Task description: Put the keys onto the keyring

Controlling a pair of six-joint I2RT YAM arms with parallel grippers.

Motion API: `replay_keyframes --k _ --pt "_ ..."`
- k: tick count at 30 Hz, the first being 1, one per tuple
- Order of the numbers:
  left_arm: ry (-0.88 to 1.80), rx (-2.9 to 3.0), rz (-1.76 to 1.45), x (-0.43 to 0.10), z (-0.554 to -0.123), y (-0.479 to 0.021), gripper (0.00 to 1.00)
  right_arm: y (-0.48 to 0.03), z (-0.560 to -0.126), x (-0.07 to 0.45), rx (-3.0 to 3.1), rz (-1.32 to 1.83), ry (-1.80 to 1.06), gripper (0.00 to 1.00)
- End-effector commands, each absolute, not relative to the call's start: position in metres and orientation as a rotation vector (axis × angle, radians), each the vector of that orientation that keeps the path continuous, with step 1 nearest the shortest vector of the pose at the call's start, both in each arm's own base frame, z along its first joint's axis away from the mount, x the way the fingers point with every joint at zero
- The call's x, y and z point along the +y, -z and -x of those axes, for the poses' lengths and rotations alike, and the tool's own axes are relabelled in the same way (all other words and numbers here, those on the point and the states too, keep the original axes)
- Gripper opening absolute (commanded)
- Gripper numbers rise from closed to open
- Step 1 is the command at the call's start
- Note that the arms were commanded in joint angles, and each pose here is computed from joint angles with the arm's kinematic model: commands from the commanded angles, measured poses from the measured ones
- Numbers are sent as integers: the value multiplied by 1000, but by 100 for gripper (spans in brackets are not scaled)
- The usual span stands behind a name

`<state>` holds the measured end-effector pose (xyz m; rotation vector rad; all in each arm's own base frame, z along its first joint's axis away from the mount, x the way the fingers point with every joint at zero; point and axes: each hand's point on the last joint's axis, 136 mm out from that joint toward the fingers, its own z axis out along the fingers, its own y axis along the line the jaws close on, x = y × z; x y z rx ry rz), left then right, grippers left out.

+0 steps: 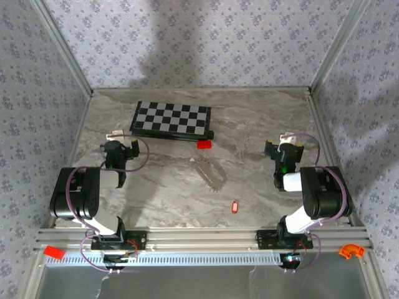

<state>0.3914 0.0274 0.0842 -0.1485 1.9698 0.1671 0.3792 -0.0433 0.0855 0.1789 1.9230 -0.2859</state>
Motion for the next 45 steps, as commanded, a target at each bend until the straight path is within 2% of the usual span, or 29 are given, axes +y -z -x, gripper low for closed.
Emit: replay_keyframes --k 1,34,39,45 --pt "-143 1940 157 27 -394 -91 100 -90 -383 -44 1909 -196 279 100" --pt "-145 1936 156 27 -395 -92 100 -90 -383 -43 1910 -190 271 100" --pt "-133 1996 120 22 -395 -108 100 -110 -384 -34 1928 -125 278 100" --pt "-75 2045 81 1 -376 -136 100 -141 -371 -19 2005 -217 231 99"
